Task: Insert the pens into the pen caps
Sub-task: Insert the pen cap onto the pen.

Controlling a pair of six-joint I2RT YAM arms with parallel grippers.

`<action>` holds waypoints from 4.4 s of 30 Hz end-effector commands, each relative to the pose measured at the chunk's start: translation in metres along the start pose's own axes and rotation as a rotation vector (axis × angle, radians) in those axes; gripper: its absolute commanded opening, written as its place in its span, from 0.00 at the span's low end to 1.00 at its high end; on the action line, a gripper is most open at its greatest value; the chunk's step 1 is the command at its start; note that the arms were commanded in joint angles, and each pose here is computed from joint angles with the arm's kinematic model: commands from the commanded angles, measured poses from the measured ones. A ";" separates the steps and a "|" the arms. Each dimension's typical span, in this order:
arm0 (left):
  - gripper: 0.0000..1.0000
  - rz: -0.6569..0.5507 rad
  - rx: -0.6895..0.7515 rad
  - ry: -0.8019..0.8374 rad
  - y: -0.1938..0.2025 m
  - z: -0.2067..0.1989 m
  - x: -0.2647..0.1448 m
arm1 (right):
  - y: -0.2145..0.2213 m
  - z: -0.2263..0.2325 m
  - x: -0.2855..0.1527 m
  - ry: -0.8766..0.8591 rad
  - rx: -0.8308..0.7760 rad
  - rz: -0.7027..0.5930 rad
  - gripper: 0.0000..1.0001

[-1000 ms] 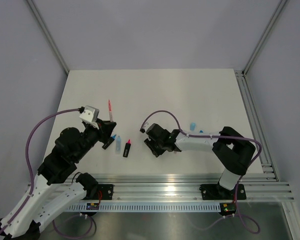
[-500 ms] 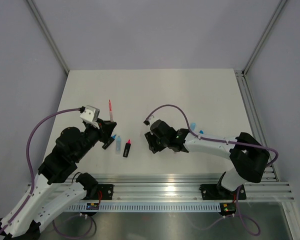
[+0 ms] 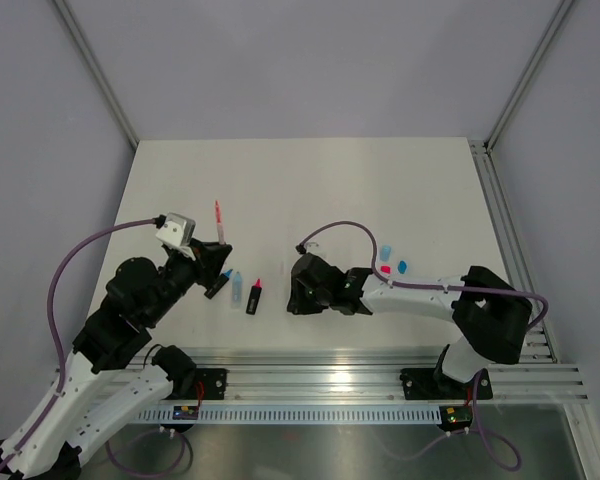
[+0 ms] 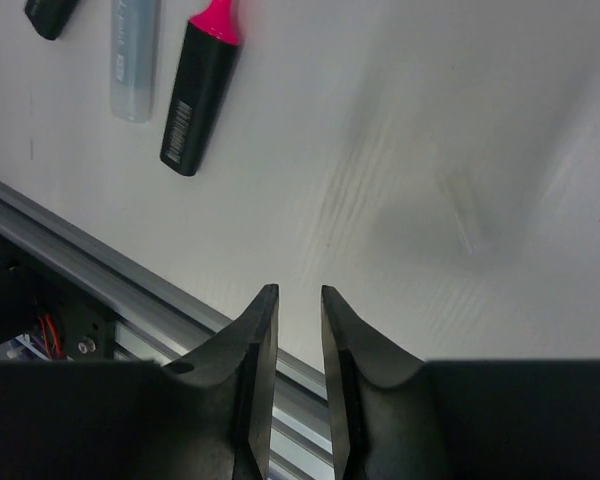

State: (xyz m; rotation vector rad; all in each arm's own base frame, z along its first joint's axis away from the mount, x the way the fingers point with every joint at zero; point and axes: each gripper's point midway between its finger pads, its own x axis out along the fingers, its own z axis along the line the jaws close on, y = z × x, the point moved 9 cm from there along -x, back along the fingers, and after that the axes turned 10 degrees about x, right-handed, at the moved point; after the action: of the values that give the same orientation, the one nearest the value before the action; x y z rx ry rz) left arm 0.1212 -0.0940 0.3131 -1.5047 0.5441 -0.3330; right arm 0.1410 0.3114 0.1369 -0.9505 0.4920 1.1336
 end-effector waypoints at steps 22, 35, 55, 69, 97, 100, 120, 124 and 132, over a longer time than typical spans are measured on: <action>0.00 -0.065 -0.009 0.039 -0.009 -0.003 -0.004 | 0.005 -0.037 0.028 0.186 0.197 -0.077 0.55; 0.00 -0.057 -0.007 0.039 -0.008 -0.003 -0.002 | -0.007 -0.049 0.033 0.226 0.194 -0.124 0.55; 0.00 -0.059 -0.007 0.039 -0.008 -0.003 -0.003 | -0.033 -0.042 0.046 0.270 0.134 -0.163 0.55; 0.00 -0.059 -0.007 0.039 -0.008 -0.003 -0.002 | -0.039 -0.040 0.054 0.314 0.070 -0.133 0.42; 0.00 -0.063 -0.009 0.042 -0.008 -0.003 -0.003 | -0.043 -0.029 0.058 0.340 -0.073 -0.093 0.27; 0.00 -0.060 -0.009 0.041 -0.008 -0.003 -0.003 | -0.042 -0.029 0.060 0.339 -0.089 -0.083 0.25; 0.00 -0.054 -0.008 0.044 -0.007 -0.004 -0.002 | -0.029 -0.024 0.061 0.379 -0.221 -0.030 0.29; 0.00 -0.055 -0.008 0.045 -0.007 -0.004 -0.003 | -0.027 -0.023 0.059 0.382 -0.220 -0.023 0.30; 0.00 -0.061 -0.009 0.047 -0.008 -0.004 -0.003 | -0.023 -0.025 0.053 0.403 -0.214 -0.002 0.34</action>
State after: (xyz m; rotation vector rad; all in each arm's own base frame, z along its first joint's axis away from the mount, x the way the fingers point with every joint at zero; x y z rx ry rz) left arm 0.1168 -0.0938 0.3155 -1.5103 0.5552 -0.3676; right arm 0.1910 0.3194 0.0926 -1.3451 0.6620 1.0119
